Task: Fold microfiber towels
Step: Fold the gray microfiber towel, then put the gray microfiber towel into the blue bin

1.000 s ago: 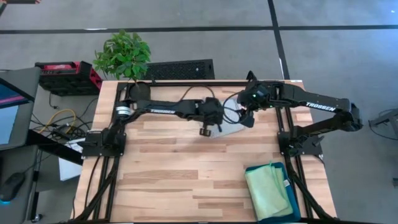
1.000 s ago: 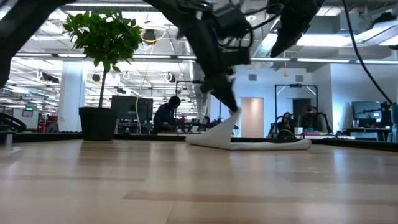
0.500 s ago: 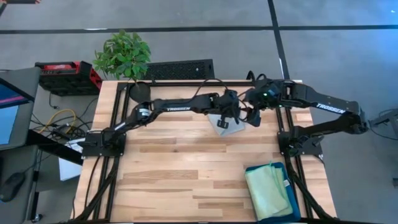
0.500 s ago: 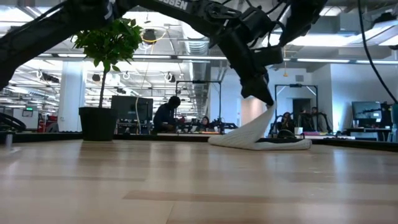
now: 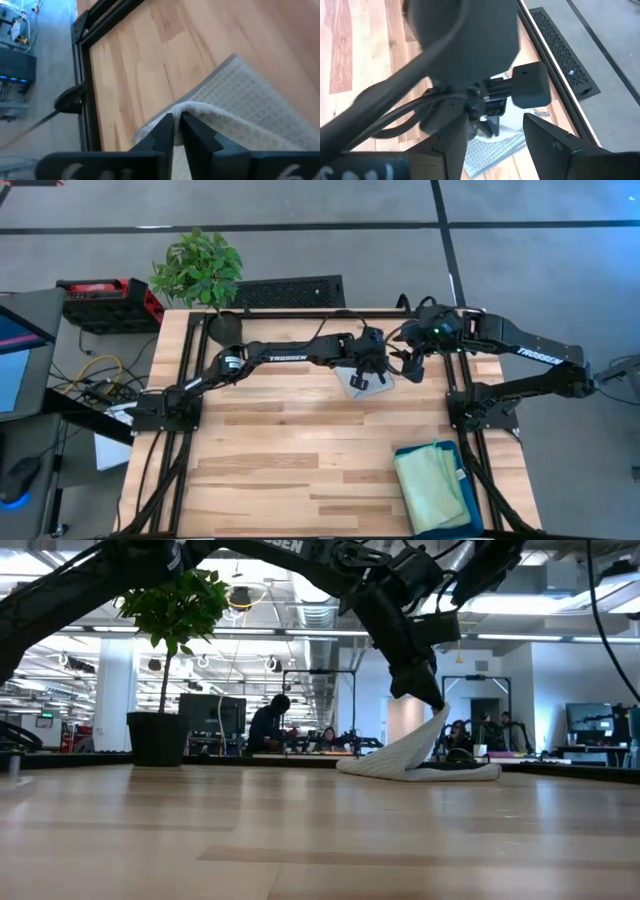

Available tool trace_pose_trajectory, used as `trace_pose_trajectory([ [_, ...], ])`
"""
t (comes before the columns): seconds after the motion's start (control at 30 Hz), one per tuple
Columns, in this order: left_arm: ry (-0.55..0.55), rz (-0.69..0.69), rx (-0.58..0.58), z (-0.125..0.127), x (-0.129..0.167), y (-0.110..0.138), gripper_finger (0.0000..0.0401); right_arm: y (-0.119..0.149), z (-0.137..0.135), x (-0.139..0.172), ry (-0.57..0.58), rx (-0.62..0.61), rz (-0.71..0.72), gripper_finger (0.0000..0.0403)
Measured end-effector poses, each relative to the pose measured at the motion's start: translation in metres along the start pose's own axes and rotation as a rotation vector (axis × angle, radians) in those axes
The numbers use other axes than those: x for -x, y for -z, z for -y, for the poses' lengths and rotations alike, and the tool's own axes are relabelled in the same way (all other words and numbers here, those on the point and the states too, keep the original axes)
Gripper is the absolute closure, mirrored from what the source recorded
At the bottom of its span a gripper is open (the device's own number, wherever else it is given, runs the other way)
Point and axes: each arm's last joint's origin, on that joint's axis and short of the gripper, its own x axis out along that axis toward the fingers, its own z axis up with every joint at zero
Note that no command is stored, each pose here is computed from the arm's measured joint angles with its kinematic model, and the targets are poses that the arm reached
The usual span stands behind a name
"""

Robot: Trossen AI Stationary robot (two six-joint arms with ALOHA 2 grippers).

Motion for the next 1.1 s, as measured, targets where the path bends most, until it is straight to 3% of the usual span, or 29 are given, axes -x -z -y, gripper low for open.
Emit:
trace_pose_trajectory([
  [0.27,-0.001,0.009,0.014,0.002,0.001,-0.003,0.0302,0.0,0.0,0.0,-0.001,-0.016,0.0,0.0189],
  [0.37,0.003,-0.034,0.075,0.003,0.003,-0.001,0.029,0.0,0.0,0.0,-0.001,-0.015,-0.004,0.0189],
  [0.47,0.111,-0.086,0.132,0.002,0.02,0.003,0.0286,0.005,0.0,0.002,-0.005,0.003,-0.035,0.0189],
  [0.6,0.419,-0.077,0.221,0.001,0.044,0.013,0.0285,0.014,-0.003,0.009,-0.02,0.02,-0.086,0.0189],
  [0.67,0.505,-0.117,0.246,0.002,0.053,0.018,0.0285,0.019,-0.005,0.008,-0.03,0.048,-0.093,0.0189],
  [0.97,0.594,-0.32,0.312,0.002,0.092,0.03,0.0285,0.058,-0.02,-0.035,-0.094,0.198,-0.295,0.0189],
  [1.1,0.576,-0.348,0.351,-0.005,0.119,0.029,0.0285,0.067,-0.028,-0.058,-0.109,0.225,-0.296,0.0189],
])
